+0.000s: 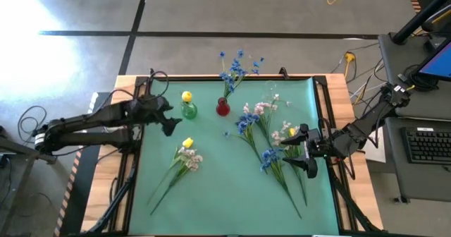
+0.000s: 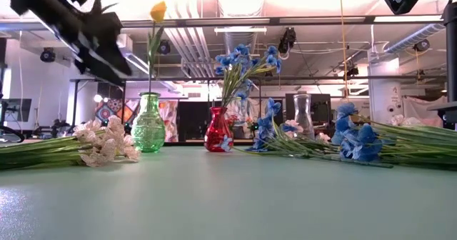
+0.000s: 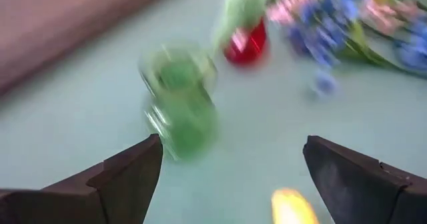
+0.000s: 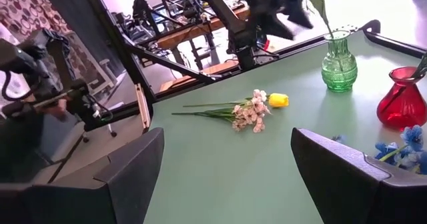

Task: Sort flowers into vase by color
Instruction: Put the bottom right white flower into the transparent vase

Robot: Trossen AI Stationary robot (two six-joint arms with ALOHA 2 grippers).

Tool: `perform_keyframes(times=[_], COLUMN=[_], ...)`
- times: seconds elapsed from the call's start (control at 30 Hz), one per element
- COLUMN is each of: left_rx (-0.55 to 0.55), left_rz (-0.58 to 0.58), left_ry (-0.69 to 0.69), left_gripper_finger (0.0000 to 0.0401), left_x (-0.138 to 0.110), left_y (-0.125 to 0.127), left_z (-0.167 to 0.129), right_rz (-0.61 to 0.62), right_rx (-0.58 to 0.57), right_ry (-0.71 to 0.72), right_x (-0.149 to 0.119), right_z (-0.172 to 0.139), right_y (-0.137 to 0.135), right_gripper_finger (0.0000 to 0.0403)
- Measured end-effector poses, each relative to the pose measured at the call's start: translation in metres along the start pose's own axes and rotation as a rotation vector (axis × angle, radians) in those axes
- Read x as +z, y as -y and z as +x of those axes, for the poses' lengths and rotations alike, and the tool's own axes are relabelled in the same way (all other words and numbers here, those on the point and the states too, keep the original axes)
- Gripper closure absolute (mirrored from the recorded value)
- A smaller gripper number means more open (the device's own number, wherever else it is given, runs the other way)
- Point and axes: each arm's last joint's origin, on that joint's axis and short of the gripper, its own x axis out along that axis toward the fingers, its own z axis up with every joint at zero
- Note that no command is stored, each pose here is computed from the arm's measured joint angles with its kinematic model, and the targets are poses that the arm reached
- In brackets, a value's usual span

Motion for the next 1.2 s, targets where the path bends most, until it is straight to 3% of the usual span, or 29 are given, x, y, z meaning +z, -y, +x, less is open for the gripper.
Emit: perform_keyframes(times=[0.13,0.27,0.47,0.63,0.77,1.0,1.2], left_rx=[-0.114,-0.245,-0.419,-0.555,-0.533,-0.442,-0.397], left_rz=[-0.137,-0.232,-0.297,-0.259,-0.200,-0.156,-0.028], left_ry=[-0.181,-0.321,-0.386,-0.298,-0.200,-0.052,0.024], left_gripper_finger=[0.0055,0.0055,0.0055,0.0055,0.0055,0.0055,0.0055], left_x=[0.003,0.000,-0.010,-0.025,-0.045,-0.071,-0.075], left_y=[0.005,0.014,0.039,0.076,0.101,0.136,0.174], left_z=[-0.022,-0.040,-0.057,-0.063,-0.074,-0.078,-0.060], right_rz=[0.040,0.154,0.358,0.482,0.522,0.512,0.466], right_rx=[0.009,0.029,0.001,0.001,-0.098,-0.431,-0.528], right_ry=[-0.006,-0.050,-0.176,-0.300,-0.433,-0.687,-0.820], right_x=[0.000,-0.003,-0.017,-0.029,-0.034,-0.035,-0.039], right_z=[0.000,0.000,0.006,0.015,0.023,0.030,0.039], right_y=[0.000,0.000,0.001,-0.004,-0.010,-0.018,-0.025], right_gripper_finger=[0.0083,0.0083,0.0083,0.0083,0.0083,0.0083,0.0083])
